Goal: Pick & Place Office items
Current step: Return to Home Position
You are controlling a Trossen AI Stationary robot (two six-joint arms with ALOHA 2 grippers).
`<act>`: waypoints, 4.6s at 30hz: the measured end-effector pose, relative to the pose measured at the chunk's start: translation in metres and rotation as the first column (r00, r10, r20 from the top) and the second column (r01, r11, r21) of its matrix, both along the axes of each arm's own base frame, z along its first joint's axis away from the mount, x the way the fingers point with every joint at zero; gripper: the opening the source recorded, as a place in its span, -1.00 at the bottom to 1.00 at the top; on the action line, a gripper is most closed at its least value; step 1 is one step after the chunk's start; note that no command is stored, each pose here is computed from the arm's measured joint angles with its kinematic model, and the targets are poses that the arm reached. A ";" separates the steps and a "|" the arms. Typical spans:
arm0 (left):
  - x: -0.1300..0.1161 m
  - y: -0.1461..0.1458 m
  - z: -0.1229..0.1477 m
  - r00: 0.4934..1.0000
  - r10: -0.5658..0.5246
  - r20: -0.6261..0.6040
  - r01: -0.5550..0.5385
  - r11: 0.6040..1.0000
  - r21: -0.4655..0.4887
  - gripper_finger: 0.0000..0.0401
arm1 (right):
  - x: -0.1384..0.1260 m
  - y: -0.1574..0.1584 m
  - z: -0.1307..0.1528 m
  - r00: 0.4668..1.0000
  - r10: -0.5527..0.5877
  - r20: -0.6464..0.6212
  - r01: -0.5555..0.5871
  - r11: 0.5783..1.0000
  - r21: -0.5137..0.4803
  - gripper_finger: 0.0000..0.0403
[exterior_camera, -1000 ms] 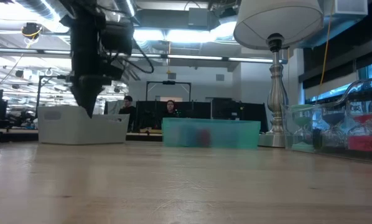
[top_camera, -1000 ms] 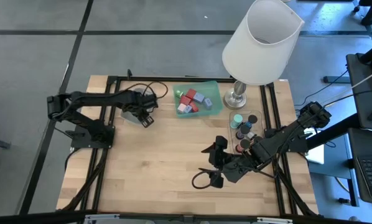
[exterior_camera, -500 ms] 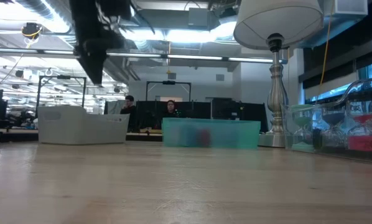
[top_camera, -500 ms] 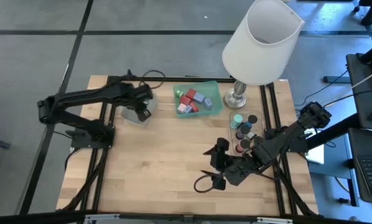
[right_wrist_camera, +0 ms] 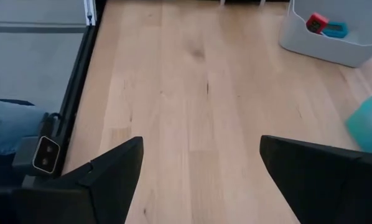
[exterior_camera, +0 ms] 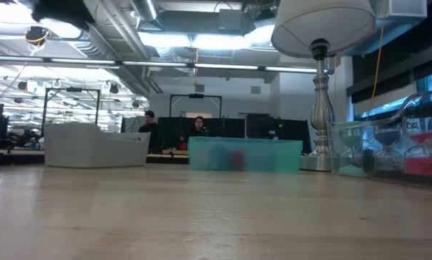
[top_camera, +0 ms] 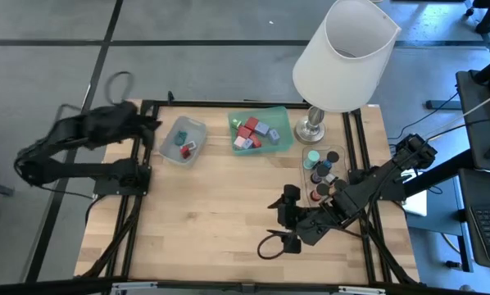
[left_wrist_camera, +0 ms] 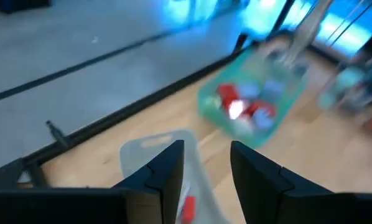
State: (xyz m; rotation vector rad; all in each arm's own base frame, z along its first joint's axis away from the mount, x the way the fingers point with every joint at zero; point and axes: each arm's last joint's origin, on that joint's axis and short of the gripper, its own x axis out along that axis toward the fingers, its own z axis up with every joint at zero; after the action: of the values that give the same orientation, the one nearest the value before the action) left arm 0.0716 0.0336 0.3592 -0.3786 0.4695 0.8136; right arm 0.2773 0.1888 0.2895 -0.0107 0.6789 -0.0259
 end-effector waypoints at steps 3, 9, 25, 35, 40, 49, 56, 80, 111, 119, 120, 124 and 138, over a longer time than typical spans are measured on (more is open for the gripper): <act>-0.027 -0.009 0.005 0.991 -0.006 0.132 0.006 1.000 0.006 -0.38 | 0.000 0.000 0.000 1.000 0.008 0.000 -0.008 1.000 -0.010 0.62; -0.050 -0.016 -0.022 0.954 -0.015 0.300 0.011 1.000 0.014 -0.44 | 0.000 0.000 0.000 1.000 0.017 -0.001 -0.017 1.000 -0.021 0.63; 0.020 -0.007 -0.121 0.742 -0.401 0.537 0.255 0.910 0.328 -0.48 | 0.007 -0.011 -0.001 0.999 -0.049 0.015 0.049 0.999 -0.011 0.63; 0.029 -0.005 -0.158 0.758 -0.399 0.516 0.263 0.911 0.319 -0.49 | -0.002 -0.026 -0.031 0.995 -0.075 0.065 0.076 0.997 -0.022 0.63; 0.031 -0.005 -0.172 0.778 -0.393 0.491 0.273 0.914 0.299 -0.49 | -0.016 -0.042 -0.043 0.991 -0.092 0.095 0.093 0.996 0.001 0.63; 0.031 -0.003 -0.179 0.821 -0.345 0.455 0.239 0.932 0.274 -0.48 | -0.056 -0.066 -0.065 0.955 -0.063 0.290 0.027 0.992 0.127 0.63; 0.032 -0.003 -0.181 0.833 -0.342 0.435 0.246 0.933 0.263 -0.48 | -0.087 -0.086 -0.079 0.917 -0.072 0.392 -0.008 0.980 0.198 0.63; 0.032 -0.003 -0.182 0.835 -0.344 0.430 0.251 0.933 0.259 -0.49 | -0.156 -0.134 -0.109 0.821 -0.100 0.562 -0.028 0.976 0.216 0.63; 0.028 0.004 -0.191 0.949 -0.107 0.296 0.019 0.958 0.286 -0.49 | -0.164 -0.162 -0.121 0.730 -0.302 0.613 0.243 0.953 0.179 0.63; 0.028 0.004 -0.191 0.944 -0.098 0.314 0.011 0.963 0.268 -0.47 | -0.166 -0.170 -0.121 0.624 -0.489 0.610 0.462 0.860 0.216 0.63; 0.028 0.004 -0.191 0.944 -0.098 0.314 0.011 0.963 0.269 -0.47 | -0.167 -0.171 -0.121 0.609 -0.507 0.610 0.488 0.846 0.215 0.63; 0.028 0.004 -0.191 0.944 -0.098 0.314 0.011 0.963 0.269 -0.48 | -0.167 -0.173 -0.121 0.580 -0.539 0.611 0.536 0.817 0.211 0.62; 0.028 0.004 -0.191 0.944 -0.098 0.314 0.011 0.963 0.269 -0.47 | -0.166 -0.171 -0.121 0.617 -0.497 0.611 0.478 0.853 0.211 0.63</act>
State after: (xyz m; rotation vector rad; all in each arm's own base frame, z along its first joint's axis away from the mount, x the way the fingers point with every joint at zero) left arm 0.0998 0.0378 0.1682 -0.2436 0.0600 0.7304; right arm 0.1110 0.0177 0.1689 0.2089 -0.0471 -0.5358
